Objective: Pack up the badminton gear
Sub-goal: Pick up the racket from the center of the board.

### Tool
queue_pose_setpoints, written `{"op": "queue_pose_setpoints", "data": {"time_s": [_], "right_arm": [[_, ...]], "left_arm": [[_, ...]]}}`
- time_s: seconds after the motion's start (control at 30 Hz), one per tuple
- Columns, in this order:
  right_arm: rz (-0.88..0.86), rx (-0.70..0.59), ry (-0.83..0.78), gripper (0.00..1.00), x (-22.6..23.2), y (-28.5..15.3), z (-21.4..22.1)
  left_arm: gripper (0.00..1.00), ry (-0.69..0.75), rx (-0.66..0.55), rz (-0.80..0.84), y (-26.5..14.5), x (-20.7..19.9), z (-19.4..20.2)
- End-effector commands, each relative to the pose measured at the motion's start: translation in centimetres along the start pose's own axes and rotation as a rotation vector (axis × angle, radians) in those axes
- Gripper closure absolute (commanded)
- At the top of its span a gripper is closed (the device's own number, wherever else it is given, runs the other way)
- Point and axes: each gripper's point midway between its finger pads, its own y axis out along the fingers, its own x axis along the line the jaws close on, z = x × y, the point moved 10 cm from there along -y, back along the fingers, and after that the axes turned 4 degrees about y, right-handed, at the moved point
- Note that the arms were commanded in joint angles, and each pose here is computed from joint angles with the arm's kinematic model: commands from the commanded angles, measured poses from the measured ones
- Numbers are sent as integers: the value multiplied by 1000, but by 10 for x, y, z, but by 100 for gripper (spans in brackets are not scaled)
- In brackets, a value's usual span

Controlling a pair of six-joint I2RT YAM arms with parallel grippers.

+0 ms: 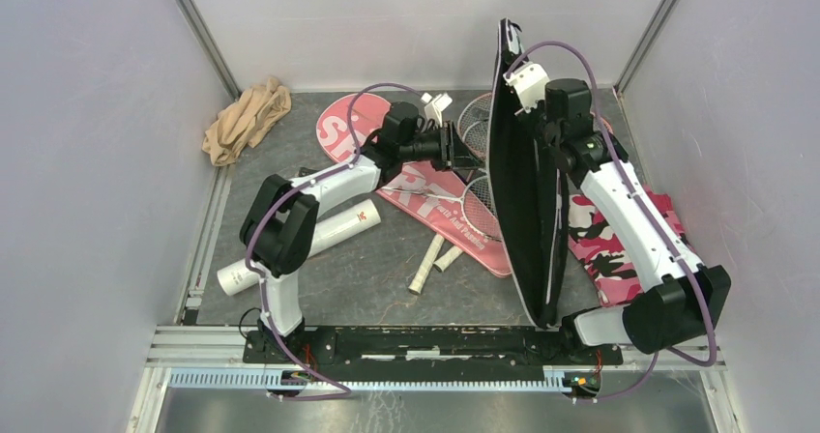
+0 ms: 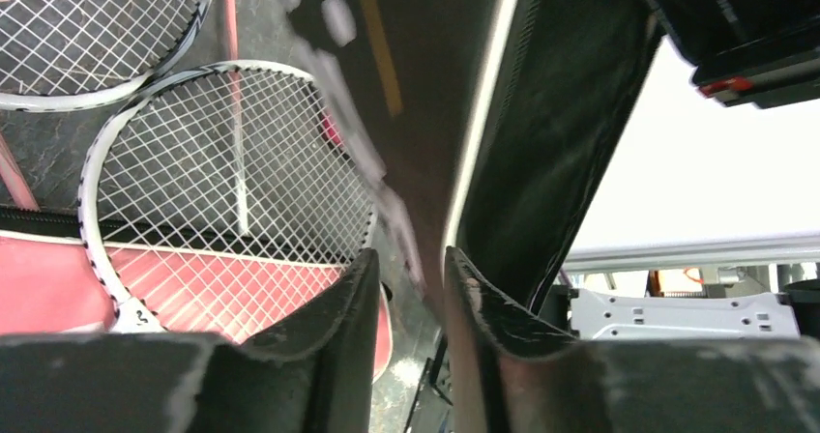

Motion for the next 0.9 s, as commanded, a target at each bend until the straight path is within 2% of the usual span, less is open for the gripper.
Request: {"op": "queue_pose_setpoints", "data": {"time_s": [0.0, 0.13, 0.2, 0.3, 0.37, 0.4, 0.57, 0.7, 0.87], "right_arm": [[125, -19, -18, 100, -13, -9, -1], [160, 17, -41, 100, -12, -6, 9], [180, 30, -55, 100, -11, -4, 15], [198, 47, -72, 100, -10, -3, 21], [200, 52, -77, 100, -9, -3, 24], [200, 52, -77, 100, -9, -2, 26], [172, 58, -76, 100, -6, 0, 28], [117, 64, -58, 100, -1, 5, 31], [67, 66, -36, 100, 1, 10, 34]], "left_arm": [[56, 12, 38, 68, 9, -3, -6], [29, 98, 103, 22, 6, 3, -10], [20, 163, 136, -14, -3, 7, -13], [14, 295, 187, -67, -23, 21, -16], [12, 358, 235, -98, -34, 32, -18], [12, 449, 268, -106, -39, 38, -20], [17, 693, 481, -138, -55, 63, -20], [20, 816, 631, -109, -61, 78, -15], [24, 886, 774, -133, -62, 101, -10]]}}
